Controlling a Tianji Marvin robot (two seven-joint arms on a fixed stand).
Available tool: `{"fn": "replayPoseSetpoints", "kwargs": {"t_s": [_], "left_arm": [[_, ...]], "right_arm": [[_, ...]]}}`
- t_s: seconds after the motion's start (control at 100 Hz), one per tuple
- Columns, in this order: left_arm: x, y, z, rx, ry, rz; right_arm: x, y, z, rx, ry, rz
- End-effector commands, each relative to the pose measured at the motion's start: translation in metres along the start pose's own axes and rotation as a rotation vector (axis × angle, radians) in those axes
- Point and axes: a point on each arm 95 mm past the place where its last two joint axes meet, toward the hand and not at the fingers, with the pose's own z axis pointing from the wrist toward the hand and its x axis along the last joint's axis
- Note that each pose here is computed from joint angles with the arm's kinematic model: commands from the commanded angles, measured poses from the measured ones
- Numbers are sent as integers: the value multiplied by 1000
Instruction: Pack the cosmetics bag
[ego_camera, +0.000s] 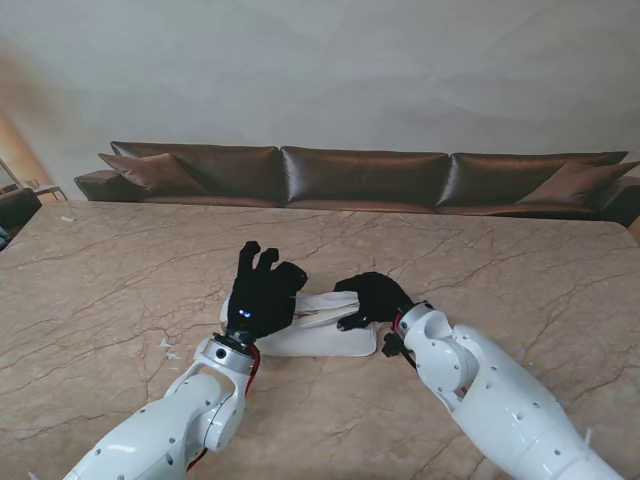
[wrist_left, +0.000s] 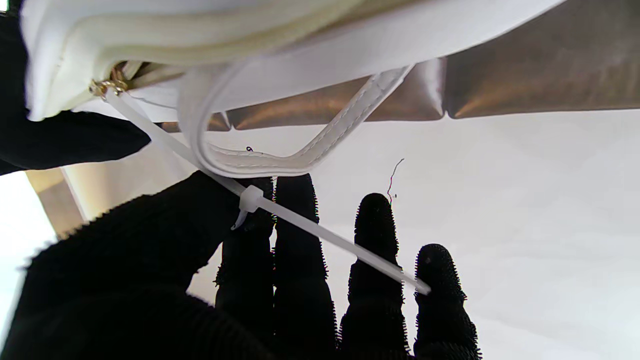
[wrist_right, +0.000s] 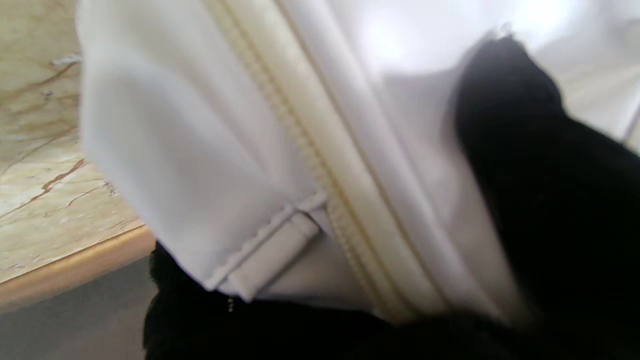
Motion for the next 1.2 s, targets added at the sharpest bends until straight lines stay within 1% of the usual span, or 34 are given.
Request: {"fn": "replayPoseSetpoints", "kwargs": {"t_s": [0.0, 0.24, 0.54, 0.85, 1.05, 1.19], "left_arm": [[-10, -6, -1, 15, -30, 18], [-19, -20, -8, 49, -39, 44], [-41, -22, -16, 41, -82, 74], [-63, -18, -28, 44, -117, 122], [-81, -12, -35, 23, -166, 144], [-89, -7, -45, 15, -200, 140]], "right_arm": [[-12, -17, -7, 36, -47, -6], [-15, -17, -8, 28, -83, -15], [-20, -16, -10, 34, -114, -24], [-31, -14, -14, 39, -162, -19], [-39, -9, -21, 39, -189, -27], [-44, -4, -26, 22, -207, -32]]}}
